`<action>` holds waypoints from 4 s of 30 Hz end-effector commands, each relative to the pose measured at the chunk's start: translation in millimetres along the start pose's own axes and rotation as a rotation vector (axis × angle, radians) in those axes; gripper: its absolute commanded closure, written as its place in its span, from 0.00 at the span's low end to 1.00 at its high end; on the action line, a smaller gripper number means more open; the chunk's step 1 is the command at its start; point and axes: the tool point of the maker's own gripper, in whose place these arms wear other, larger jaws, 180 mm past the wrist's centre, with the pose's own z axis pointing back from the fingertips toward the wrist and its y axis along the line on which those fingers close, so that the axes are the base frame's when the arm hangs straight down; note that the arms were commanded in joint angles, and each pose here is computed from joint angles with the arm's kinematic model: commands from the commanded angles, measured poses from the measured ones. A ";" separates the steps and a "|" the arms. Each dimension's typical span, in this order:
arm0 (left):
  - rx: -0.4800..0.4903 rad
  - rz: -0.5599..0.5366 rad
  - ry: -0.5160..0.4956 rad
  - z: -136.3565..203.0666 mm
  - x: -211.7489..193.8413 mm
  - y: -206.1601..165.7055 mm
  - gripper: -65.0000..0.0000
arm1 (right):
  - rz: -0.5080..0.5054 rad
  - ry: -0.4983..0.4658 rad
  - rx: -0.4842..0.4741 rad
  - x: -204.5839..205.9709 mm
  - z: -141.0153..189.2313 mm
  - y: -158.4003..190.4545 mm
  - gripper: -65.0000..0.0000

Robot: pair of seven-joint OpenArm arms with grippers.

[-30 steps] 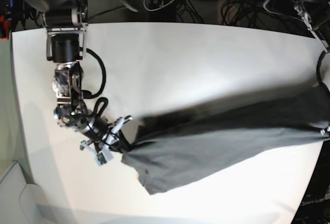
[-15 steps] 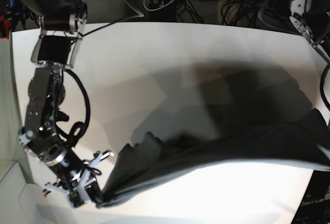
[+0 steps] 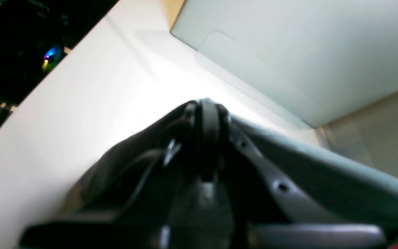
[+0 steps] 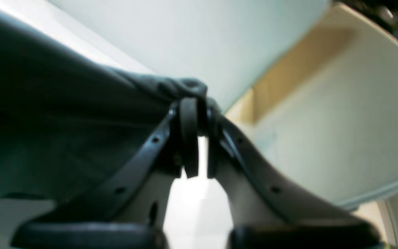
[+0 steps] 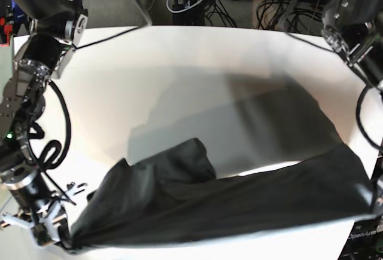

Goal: Layout the t-shirt on the table in an organized manner, then fold the t-shirt properly
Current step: 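Lift the shirt high with both grippers and swing it outward, then lower the shirt flat onto the table and open both grippers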

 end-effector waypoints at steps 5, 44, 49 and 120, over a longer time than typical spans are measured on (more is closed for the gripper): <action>-0.085 0.025 -0.063 -22.4 18.8 -28.1 0.99 | -0.003 -0.052 -0.035 17.5 -9.5 -24.5 1.00; 0.101 0.204 0.433 -5.5 -175.6 64.2 0.99 | -0.119 0.198 0.071 -92.5 56.5 62.2 1.00; 0.113 0.182 0.513 7.6 -176.0 71.3 0.99 | -0.140 0.236 0.024 -107.9 67.7 49.2 1.00; 0.094 0.072 0.730 6.2 -229.0 56.7 0.99 | -0.109 0.463 -0.075 -160.3 109.7 34.0 1.00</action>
